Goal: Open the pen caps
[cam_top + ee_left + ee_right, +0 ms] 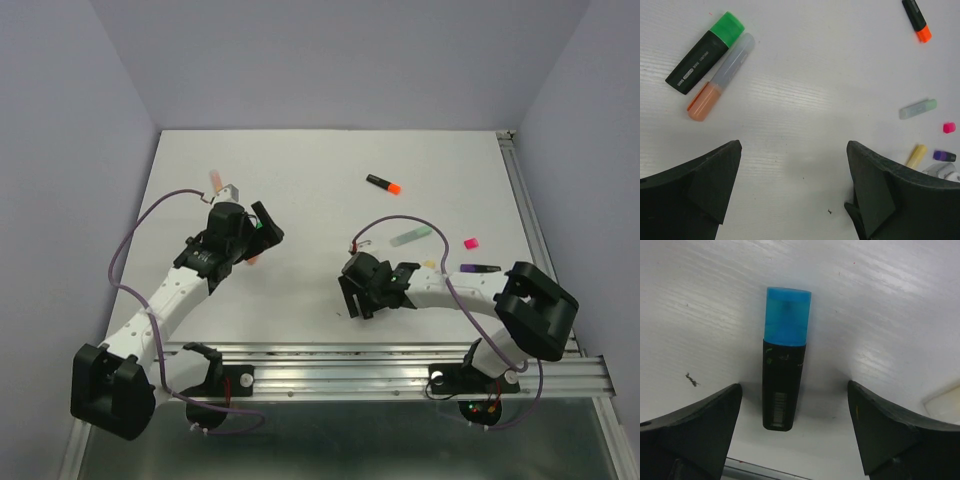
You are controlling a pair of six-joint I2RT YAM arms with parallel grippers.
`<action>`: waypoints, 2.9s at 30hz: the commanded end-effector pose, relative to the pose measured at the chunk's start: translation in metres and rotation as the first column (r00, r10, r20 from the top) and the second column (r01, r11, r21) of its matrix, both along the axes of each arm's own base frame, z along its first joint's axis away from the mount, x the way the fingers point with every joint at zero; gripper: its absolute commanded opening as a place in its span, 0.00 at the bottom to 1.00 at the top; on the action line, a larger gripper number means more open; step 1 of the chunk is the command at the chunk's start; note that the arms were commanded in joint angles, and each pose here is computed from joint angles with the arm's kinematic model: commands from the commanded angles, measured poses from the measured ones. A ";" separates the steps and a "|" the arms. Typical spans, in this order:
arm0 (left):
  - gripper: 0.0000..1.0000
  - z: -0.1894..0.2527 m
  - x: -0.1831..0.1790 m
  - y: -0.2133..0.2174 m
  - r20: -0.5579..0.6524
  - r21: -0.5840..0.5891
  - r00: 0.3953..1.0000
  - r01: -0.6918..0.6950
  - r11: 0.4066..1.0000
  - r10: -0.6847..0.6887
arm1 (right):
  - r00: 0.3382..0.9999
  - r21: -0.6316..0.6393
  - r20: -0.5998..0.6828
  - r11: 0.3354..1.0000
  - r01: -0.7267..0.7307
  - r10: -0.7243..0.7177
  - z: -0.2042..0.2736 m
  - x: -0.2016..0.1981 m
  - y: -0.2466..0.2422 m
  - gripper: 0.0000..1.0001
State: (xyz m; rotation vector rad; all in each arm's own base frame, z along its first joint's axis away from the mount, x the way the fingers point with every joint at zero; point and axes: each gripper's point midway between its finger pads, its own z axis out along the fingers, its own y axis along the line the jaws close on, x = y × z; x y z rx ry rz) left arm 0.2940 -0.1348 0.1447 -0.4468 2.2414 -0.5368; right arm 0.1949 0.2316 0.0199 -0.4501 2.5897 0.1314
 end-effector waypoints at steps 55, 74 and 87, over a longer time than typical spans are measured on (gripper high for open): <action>0.54 0.035 -0.048 -0.141 0.172 -0.374 0.914 0.405 0.834 -0.366 | 0.914 0.576 0.386 0.741 -0.344 0.124 0.167 0.025 0.118 0.01; 0.00 0.049 -0.057 -0.143 0.210 -0.427 0.908 0.419 0.801 -0.363 | 0.906 0.546 0.411 0.767 -0.337 0.105 0.173 0.038 0.122 0.25; 0.00 0.062 -0.056 -0.141 0.247 -0.457 0.912 0.407 0.791 -0.327 | 0.910 0.561 0.383 0.744 -0.364 0.157 0.169 0.033 0.135 0.56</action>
